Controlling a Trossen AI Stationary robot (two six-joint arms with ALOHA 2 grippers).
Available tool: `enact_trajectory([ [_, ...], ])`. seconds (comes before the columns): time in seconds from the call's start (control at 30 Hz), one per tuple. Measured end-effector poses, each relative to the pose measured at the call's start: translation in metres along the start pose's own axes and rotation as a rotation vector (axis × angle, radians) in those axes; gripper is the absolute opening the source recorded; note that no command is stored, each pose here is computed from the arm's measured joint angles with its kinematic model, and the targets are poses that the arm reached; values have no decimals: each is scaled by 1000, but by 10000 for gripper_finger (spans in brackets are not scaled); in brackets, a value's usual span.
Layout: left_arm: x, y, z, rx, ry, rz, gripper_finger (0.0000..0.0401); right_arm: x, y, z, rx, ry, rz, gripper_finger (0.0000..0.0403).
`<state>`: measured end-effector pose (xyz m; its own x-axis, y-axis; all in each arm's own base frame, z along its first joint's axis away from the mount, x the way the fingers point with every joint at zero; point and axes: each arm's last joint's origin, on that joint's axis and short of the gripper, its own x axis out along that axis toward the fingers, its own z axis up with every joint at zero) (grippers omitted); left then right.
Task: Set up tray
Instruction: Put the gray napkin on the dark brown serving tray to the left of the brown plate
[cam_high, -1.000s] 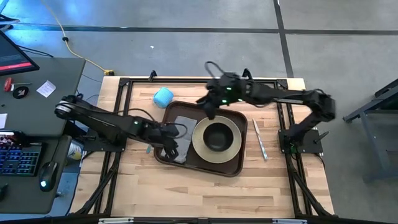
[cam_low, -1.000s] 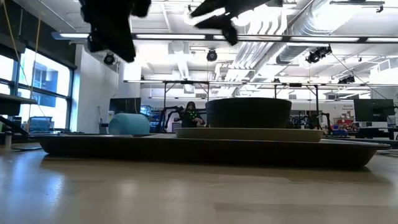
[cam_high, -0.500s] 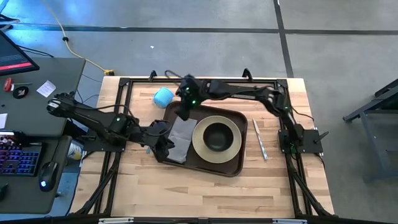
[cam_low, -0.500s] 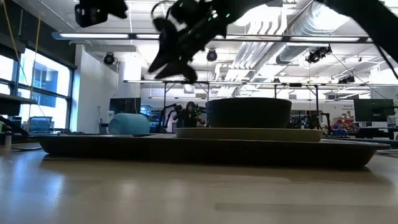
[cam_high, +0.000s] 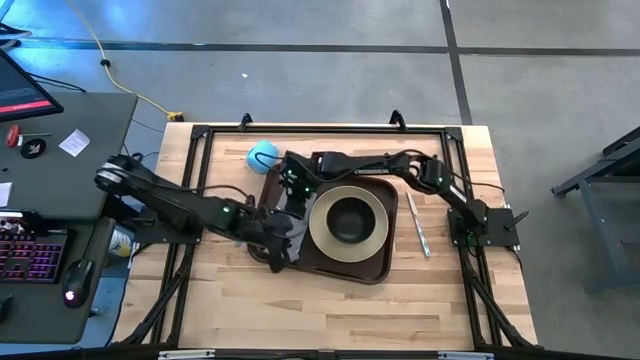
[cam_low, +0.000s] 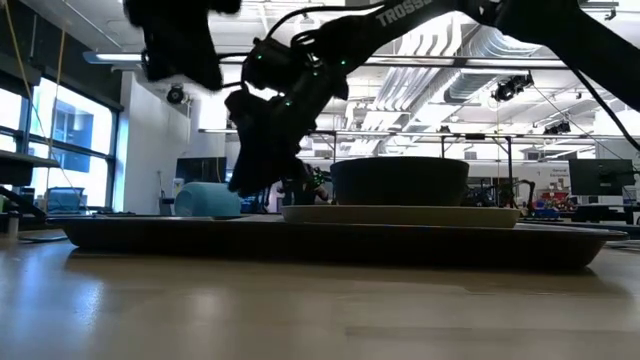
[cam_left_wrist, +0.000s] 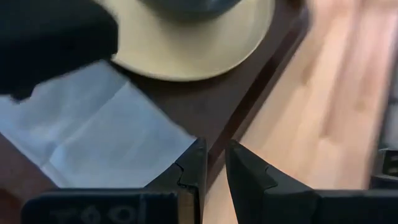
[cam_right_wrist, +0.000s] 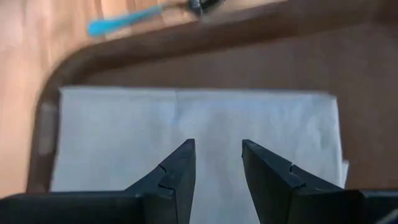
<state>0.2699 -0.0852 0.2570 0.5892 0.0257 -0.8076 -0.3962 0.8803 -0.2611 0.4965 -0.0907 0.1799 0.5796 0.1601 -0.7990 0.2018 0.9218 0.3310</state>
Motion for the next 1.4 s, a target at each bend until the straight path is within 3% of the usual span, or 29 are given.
enact_trajectory([
  [0.27,62,-4,-16,38,152,102,94,16,-13,-11,19,53,-124,124],
  [0.6,112,-8,-30,45,220,102,95,19,-36,-11,29,55,-151,124],
  [1.0,122,-11,-27,123,128,116,95,17,-42,-8,-9,44,-151,124],
  [1.4,99,-9,-28,110,268,38,94,20,-30,-10,-18,52,-106,124],
])
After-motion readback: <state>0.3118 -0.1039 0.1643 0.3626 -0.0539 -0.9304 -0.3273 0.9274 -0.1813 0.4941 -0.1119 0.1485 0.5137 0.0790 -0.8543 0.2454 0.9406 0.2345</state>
